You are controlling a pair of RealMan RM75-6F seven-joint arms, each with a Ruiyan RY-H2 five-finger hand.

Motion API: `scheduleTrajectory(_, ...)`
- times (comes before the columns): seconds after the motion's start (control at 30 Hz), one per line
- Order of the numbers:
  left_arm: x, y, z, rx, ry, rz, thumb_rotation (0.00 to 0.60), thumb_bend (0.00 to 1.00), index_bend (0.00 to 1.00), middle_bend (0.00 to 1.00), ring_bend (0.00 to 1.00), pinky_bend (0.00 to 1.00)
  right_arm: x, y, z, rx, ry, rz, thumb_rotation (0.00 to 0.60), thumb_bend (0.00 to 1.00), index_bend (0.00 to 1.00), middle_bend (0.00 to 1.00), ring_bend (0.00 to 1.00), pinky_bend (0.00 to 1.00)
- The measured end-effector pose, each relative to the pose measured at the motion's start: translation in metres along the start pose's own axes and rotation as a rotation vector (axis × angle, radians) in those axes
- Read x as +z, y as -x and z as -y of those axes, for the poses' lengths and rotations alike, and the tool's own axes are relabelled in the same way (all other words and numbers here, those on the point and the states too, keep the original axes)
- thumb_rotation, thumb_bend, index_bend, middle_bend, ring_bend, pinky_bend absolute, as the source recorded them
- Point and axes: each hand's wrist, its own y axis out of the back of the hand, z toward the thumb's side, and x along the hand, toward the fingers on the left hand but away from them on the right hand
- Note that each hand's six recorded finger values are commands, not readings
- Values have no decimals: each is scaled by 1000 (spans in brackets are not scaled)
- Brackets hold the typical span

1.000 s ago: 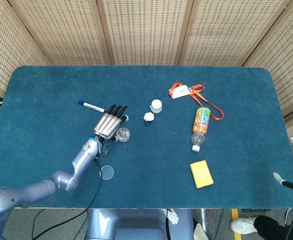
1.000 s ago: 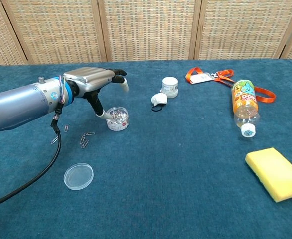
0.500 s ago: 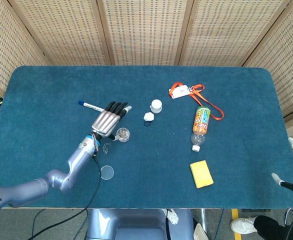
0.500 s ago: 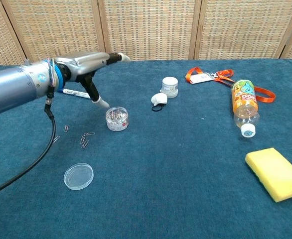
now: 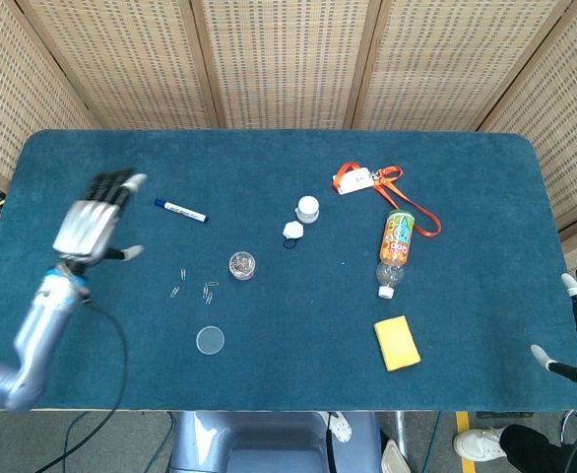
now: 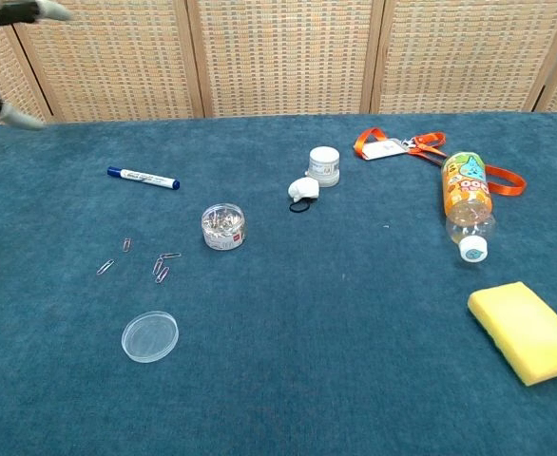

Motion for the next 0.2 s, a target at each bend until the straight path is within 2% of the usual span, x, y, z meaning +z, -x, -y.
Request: scheduleTrajectory(0.2,-71,86,-8,61,10,-220,600,24,0,0,0,0,2,0,1,-14,-27,-9,600,0,0,0,0,0)
